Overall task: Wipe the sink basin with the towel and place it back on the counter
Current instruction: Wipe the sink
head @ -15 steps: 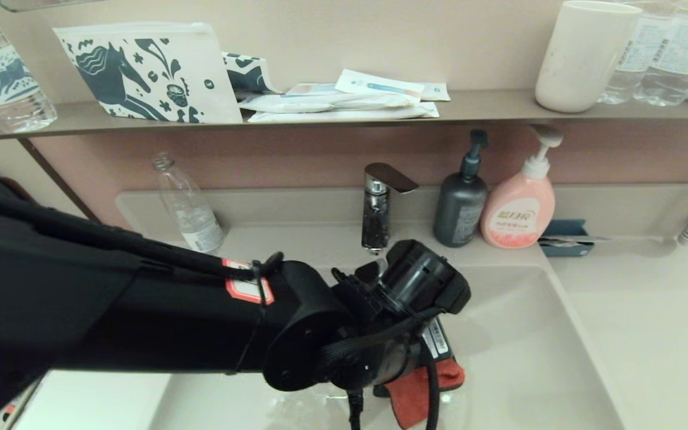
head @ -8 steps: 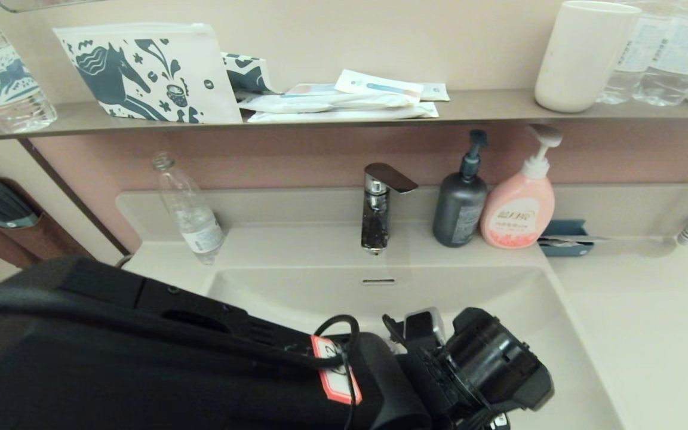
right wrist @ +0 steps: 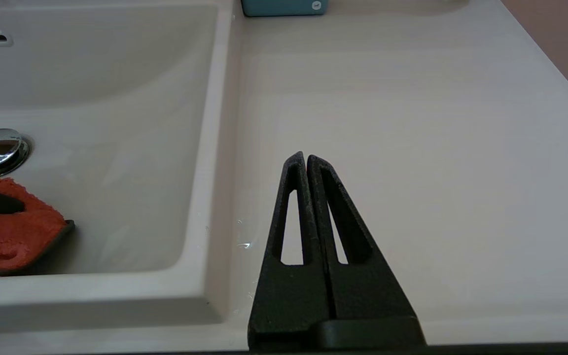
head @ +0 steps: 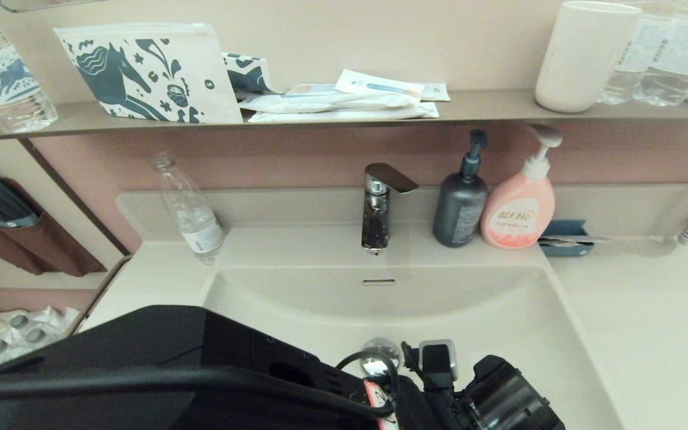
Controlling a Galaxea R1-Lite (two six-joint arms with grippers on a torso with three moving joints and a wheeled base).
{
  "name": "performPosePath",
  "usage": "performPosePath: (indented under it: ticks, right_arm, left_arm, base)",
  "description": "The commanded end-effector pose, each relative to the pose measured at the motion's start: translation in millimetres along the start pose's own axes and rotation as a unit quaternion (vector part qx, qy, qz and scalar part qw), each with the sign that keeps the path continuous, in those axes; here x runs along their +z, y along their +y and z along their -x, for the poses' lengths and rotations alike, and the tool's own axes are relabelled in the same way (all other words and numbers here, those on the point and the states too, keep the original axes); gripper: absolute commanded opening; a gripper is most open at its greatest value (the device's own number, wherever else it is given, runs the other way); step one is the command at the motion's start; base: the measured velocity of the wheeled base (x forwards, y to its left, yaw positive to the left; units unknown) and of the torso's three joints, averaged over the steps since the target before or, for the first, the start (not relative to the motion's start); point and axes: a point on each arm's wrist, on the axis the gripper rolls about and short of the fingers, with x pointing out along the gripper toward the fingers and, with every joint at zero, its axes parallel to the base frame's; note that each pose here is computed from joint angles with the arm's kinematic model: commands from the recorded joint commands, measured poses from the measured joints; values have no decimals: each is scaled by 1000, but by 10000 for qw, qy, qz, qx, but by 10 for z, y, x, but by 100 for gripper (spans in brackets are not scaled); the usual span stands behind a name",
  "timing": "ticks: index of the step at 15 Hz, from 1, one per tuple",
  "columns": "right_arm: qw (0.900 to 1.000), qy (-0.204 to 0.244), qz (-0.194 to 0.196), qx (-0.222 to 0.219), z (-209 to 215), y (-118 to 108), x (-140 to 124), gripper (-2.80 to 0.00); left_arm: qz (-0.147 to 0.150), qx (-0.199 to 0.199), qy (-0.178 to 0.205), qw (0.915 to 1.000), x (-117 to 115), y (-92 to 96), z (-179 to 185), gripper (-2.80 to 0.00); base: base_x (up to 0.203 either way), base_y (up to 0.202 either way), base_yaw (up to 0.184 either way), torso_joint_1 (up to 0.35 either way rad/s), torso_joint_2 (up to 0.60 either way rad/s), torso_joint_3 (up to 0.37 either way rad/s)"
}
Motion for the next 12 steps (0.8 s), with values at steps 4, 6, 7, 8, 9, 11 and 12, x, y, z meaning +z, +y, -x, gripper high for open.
performPosePath:
  ticks: [4, 6, 7, 8, 9, 11, 12]
  right_arm:
    - [10000, 4, -1, -1, -1, 0, 0, -280]
    - [10000, 4, -1, -1, -1, 0, 1, -280]
    - [10000, 4, -1, -1, -1, 0, 0, -280]
    - [10000, 4, -1, -1, -1, 0, 0, -280]
    - [10000, 4, -1, -1, -1, 0, 0, -280]
    - [10000, 4, -1, -1, -1, 0, 0, -280]
    - [10000, 4, -1, -1, -1, 0, 0, -280]
  left_arm:
    - [-140, 260, 215, 9993, -115, -39, -211, -280]
    - [-137, 231, 197, 9994, -115, -70, -242, -280]
    - [-120, 178, 155, 9996, -86, -107, -230, -280]
    - [-94, 90, 90, 9999, -39, -156, -208, -280]
    - [-134, 12, 41, 9999, 2, -200, -189, -280]
    - [-188, -98, -26, 9998, 68, -271, -181, -280]
    - [-184, -163, -68, 9997, 103, -312, -186, -280]
  base:
    - [0, 0, 0, 0, 0, 0]
    - [0, 0, 0, 0, 0, 0]
    - [0, 0, 0, 0, 0, 0]
    - [0, 0, 0, 0, 0, 0]
    - [0, 0, 0, 0, 0, 0]
    - [0, 0, 0, 0, 0, 0]
    - [0, 0, 0, 0, 0, 0]
